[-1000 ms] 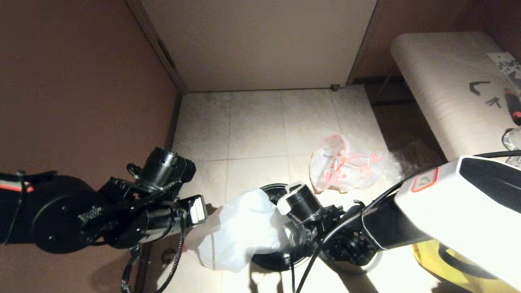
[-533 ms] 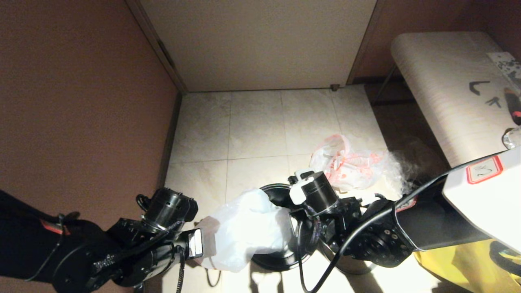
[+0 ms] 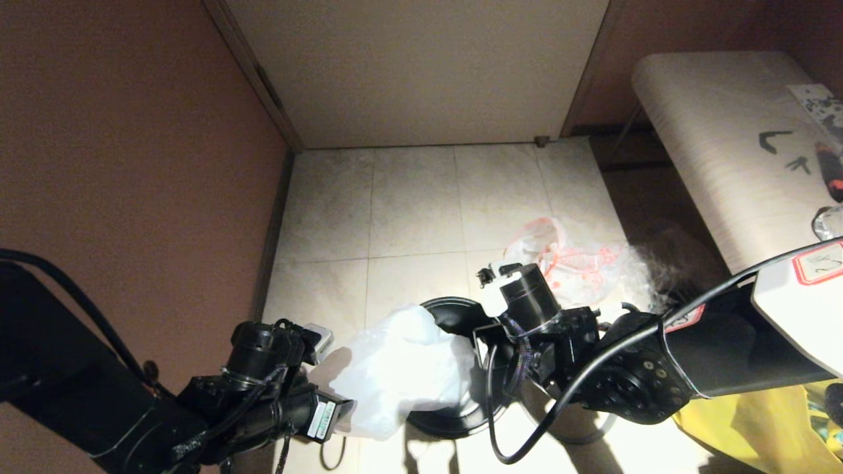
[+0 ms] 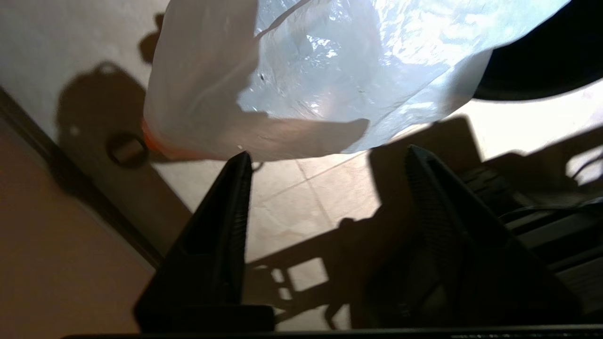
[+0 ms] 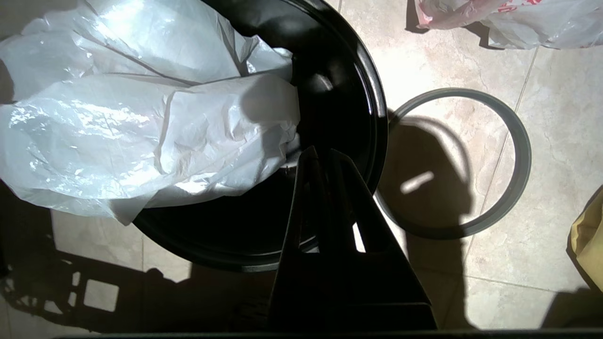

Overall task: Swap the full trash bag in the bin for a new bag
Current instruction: Put the new garbage bag on the trash can

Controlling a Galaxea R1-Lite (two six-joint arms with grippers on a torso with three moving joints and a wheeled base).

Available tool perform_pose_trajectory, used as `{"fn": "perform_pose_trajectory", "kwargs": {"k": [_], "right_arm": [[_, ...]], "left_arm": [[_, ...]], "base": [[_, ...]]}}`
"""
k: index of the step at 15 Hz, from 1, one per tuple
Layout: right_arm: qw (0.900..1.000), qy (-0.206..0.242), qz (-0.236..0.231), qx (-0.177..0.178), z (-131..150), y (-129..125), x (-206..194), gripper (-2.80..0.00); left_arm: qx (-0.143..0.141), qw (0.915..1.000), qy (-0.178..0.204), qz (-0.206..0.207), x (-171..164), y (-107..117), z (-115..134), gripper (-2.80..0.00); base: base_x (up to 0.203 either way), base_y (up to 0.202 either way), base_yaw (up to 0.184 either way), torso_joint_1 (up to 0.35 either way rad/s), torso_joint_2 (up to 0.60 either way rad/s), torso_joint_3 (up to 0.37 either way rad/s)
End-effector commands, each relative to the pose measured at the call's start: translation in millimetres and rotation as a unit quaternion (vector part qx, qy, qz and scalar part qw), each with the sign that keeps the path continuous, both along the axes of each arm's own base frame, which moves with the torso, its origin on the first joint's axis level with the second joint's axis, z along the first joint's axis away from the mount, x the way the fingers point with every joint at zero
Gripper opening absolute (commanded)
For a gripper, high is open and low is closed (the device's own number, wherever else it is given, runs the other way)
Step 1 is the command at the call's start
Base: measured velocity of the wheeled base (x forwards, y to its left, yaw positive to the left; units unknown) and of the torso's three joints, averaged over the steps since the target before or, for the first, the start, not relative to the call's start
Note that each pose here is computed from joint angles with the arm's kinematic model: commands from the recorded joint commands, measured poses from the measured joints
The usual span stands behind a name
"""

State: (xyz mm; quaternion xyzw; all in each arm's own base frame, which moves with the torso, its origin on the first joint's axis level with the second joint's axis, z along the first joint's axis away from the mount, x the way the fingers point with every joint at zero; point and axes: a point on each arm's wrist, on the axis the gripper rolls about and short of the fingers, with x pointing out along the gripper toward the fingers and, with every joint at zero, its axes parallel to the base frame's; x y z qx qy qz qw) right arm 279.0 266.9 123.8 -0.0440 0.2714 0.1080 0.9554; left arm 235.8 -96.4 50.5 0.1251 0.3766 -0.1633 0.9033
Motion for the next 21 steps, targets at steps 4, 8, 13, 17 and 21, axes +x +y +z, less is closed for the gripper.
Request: {"fn": "perform_pose_trajectory", "kwargs": {"k": [4,8,13,17,21], "right_arm": [[1.0,-0.006,-0.008,0.008,4,-4,7,-2.8],[1.0,-0.013,-0.004,0.021,14,-4,11,-2.8],[0.999,-0.03,-0.005,0.027,27,-3,18,-2.8],[0.999,-0.025,-0.006,0.022,32,-7,17,-2.8],[0.999,-0.033,-0.006,0.029,41,-9,14,-2.8]], "left_arm": [[0.052,0.997,0.008,-0.057,16,3,-23,0.0],[0.067,0.995,-0.018,-0.072,45,-7,-47,0.0],[0.061,0.9946,-0.017,-0.082,55,-13,-57,-2.8],[0.035,0.9936,-0.026,-0.104,62,-18,-53,-2.8],[0.028,0.9928,-0.038,-0.11,59,-21,-42,-2.8]], "base": [[0.0,0.0,0.0,0.0,0.0,0.0],[0.0,0.0,0.0,0.0,0.0,0.0],[0.0,0.0,0.0,0.0,0.0,0.0],[0.0,0.0,0.0,0.0,0.0,0.0],[0.0,0.0,0.0,0.0,0.0,0.0]]}}
